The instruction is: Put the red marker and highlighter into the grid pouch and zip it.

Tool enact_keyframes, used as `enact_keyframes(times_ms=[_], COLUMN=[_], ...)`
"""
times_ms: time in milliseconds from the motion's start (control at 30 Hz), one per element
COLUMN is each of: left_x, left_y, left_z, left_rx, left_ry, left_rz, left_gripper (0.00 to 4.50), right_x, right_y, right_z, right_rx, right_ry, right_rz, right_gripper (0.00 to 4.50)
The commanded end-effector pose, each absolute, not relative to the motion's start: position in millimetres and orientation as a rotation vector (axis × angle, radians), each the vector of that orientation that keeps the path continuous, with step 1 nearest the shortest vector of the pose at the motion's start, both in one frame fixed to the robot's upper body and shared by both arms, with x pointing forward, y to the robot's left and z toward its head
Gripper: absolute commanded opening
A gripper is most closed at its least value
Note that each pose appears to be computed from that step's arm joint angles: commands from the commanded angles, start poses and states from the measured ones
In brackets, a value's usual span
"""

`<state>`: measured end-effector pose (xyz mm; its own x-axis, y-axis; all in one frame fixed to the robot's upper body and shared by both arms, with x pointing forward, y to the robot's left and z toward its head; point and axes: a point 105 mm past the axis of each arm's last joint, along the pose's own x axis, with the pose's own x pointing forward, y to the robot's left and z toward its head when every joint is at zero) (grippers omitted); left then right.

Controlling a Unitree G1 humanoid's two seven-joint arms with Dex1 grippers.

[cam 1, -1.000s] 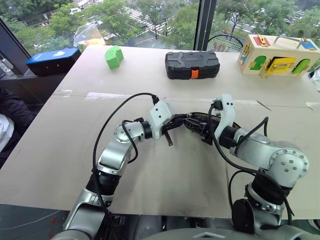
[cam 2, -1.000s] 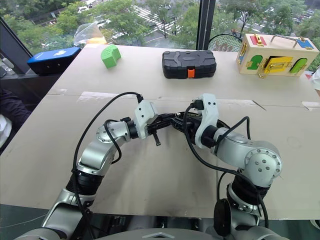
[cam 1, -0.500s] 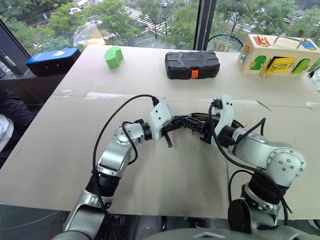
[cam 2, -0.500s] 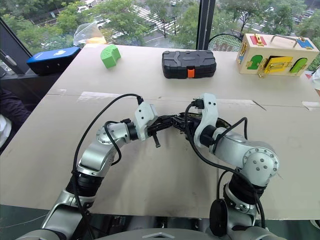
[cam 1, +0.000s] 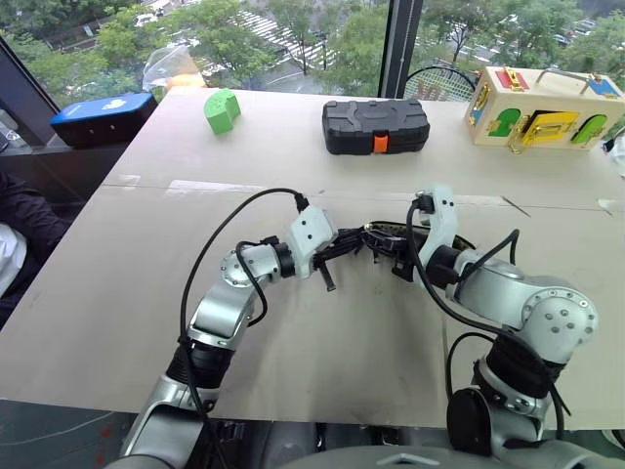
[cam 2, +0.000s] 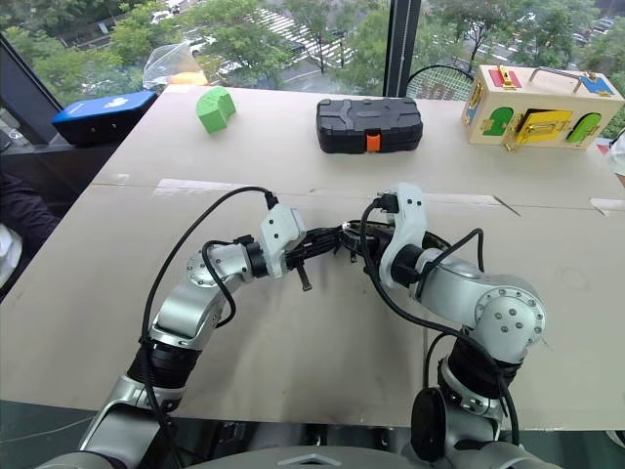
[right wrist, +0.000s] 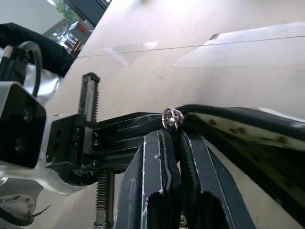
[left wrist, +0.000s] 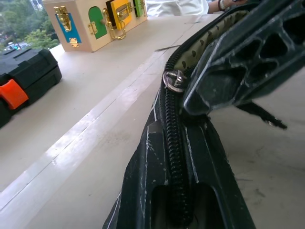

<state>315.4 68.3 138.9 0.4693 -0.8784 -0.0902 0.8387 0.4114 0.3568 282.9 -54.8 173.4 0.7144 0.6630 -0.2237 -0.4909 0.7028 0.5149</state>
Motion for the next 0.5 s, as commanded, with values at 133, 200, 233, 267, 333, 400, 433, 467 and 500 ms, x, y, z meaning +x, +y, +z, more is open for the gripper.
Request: enact_keyframes(times_ms=[133, 200, 233, 267, 333, 400, 433, 467, 500], left_x=[323, 324, 324, 325, 327, 331, 332, 334, 334], left_y=[84, 85, 86, 87, 89, 92, 93, 93, 93], left_z=[147, 148, 148, 148, 148, 148, 149, 149, 149], left_rx=[0.42, 0.428, 0.431, 0.435, 0.445, 0.46, 0.465, 0.469, 0.473], left_ry=[-0.141, -0.142, -0.141, -0.14, -0.135, -0.132, -0.131, -0.131, -0.134], left_rz=[-1.022, -1.014, -1.009, -1.004, -0.989, -0.971, -0.963, -0.957, -0.954], left_gripper=[0.0, 0.0, 0.0, 0.0, 0.0, 0.0, 0.0, 0.0, 0.0], right_x=[277, 276, 275, 274, 270, 267, 265, 263, 261], right_y=[-103, -117, -125, -133, -149, -175, -185, -193, -201], right_z=[189, 191, 193, 194, 195, 193, 193, 192, 190], right_rx=[0.441, 0.453, 0.458, 0.459, 0.46, 0.441, 0.437, 0.438, 0.426], right_ry=[0.285, 0.273, 0.27, 0.272, 0.286, 0.307, 0.317, 0.328, 0.344], right_rz=[0.516, 0.468, 0.441, 0.414, 0.354, 0.25, 0.215, 0.188, 0.161], right_gripper=[0.1, 0.1, 0.1, 0.1, 0.1, 0.1, 0.1, 0.1, 0.1])
